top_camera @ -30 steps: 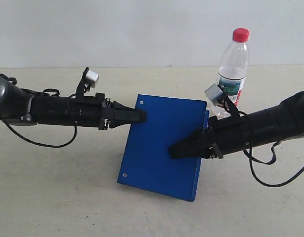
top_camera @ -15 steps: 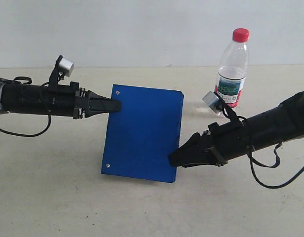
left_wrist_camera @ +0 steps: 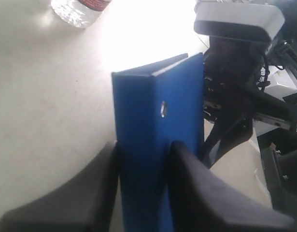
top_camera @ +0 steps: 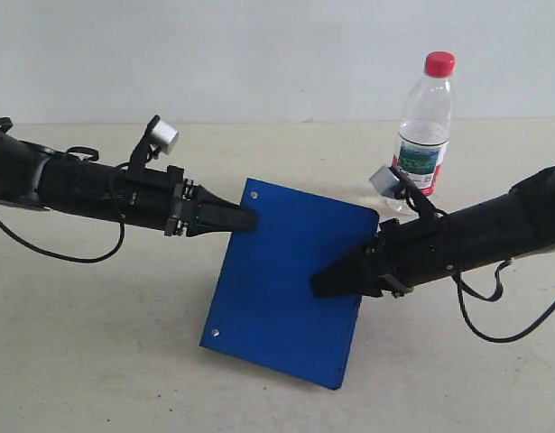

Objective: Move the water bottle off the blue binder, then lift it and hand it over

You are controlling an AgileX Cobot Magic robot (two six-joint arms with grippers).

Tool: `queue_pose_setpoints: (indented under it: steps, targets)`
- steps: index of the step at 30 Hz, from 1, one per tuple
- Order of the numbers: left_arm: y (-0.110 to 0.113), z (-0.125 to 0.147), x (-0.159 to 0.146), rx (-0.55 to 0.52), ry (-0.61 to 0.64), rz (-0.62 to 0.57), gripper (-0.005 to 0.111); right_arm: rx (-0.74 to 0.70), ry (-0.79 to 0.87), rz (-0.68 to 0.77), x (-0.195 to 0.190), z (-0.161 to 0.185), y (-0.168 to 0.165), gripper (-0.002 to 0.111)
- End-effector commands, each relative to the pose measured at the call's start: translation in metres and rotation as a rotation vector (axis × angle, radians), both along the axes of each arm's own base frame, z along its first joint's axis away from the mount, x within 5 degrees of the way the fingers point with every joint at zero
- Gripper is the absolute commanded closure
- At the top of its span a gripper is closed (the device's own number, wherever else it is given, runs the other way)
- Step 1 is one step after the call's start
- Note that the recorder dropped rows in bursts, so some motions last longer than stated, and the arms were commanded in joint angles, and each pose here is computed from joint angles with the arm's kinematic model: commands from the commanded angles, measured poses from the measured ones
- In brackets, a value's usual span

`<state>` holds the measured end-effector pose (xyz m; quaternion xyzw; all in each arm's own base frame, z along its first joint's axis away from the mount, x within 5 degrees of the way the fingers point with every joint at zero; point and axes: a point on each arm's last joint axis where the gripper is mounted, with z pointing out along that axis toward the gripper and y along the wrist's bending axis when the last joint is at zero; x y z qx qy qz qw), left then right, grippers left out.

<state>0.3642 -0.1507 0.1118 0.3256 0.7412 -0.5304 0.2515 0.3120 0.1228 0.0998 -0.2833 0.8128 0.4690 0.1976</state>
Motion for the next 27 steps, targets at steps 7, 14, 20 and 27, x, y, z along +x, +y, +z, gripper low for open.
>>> queue_pose_setpoints:
  steps: [7, 14, 20, 27]
  targets:
    - [-0.007, -0.001, -0.008, -0.002, 0.002, -0.057, 0.084, 0.075, -0.088, 0.055, -0.001, 0.012, 0.003, 0.109]
    - [-0.009, -0.01, -0.005, -0.029, 0.03, -0.017, 0.05, 0.113, -0.132, 0.092, -0.003, 0.015, 0.005, 0.109]
    - [-0.02, -0.009, -0.008, -0.047, 0.013, -0.027, 0.091, 0.037, -0.147, 0.037, 0.003, 0.009, 0.002, 0.108]
    - [-0.001, -0.003, 0.001, -0.047, -0.019, 0.018, 0.102, 0.064, -0.097, 0.038, 0.0, 0.023, 0.002, 0.042]
